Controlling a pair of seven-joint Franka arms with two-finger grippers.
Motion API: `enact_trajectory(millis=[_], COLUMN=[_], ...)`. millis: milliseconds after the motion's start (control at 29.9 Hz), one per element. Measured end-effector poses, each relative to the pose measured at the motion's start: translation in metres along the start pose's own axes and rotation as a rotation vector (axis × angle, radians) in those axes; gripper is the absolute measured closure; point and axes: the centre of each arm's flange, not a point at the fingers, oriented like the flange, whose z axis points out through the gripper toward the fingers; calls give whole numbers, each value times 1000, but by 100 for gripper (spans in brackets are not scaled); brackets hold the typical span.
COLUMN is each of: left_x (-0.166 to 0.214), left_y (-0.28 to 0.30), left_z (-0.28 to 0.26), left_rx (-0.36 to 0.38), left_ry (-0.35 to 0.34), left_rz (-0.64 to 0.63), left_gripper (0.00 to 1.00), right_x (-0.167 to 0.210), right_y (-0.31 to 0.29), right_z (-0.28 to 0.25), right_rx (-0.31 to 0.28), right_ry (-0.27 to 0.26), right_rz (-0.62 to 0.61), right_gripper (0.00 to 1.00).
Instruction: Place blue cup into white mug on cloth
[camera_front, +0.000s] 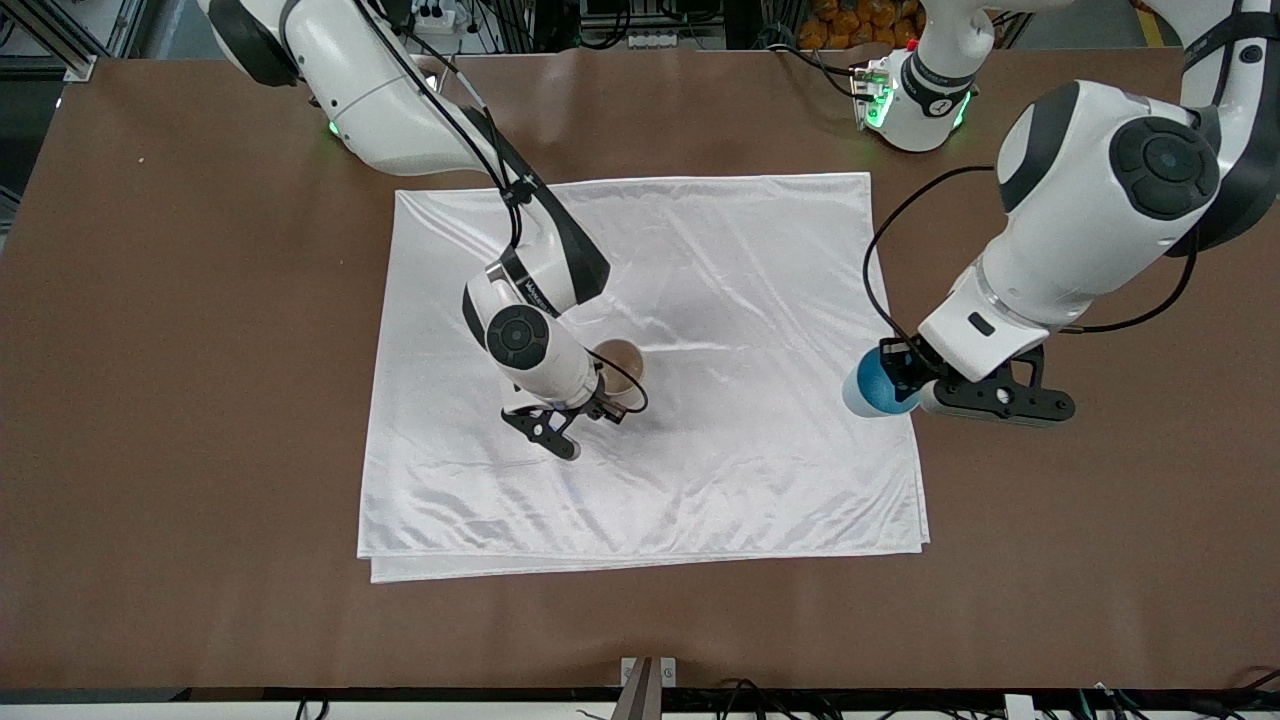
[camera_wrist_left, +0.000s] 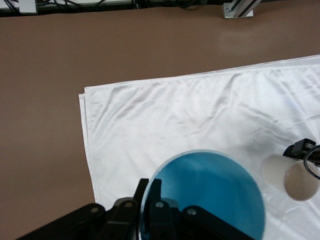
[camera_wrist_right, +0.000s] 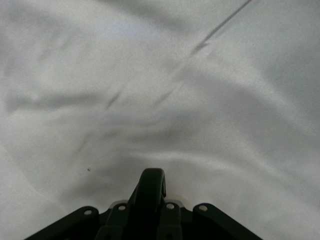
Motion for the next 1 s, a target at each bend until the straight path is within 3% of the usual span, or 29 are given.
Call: enact_trajectory(millis=[100, 167, 267, 301, 334, 401, 735, 1002], left_x=[-3, -5, -9, -10, -12, -15, -29, -40], left_y=[12, 22, 35, 41, 46, 55, 97, 125], left_z=[1, 2, 3, 3, 4, 5, 16, 27], left_rx=[-3, -6, -9, -10, -11, -13, -18, -20], left_ry=[-2, -4, -6, -7, -8, -11, -33, -51], left_rz=[-8, -12, -22, -25, -27, -32, -79, -99], left_gripper=[95, 95, 95, 95, 95, 95, 95, 95], right_x=[2, 2, 1, 0, 0, -3, -1, 25], right_y=[1, 2, 2, 1, 1, 0, -2, 6], right_z=[4, 5, 5, 5, 5, 5, 2, -6], right_rx=[-9, -15, -22, -24, -26, -28, -32, -62], right_ry=[9, 20, 32, 35, 38, 42, 67, 147], right_rz=[-7, -17, -31, -36, -39, -47, -65, -96], right_gripper=[89, 82, 68, 59, 59, 45, 1, 0])
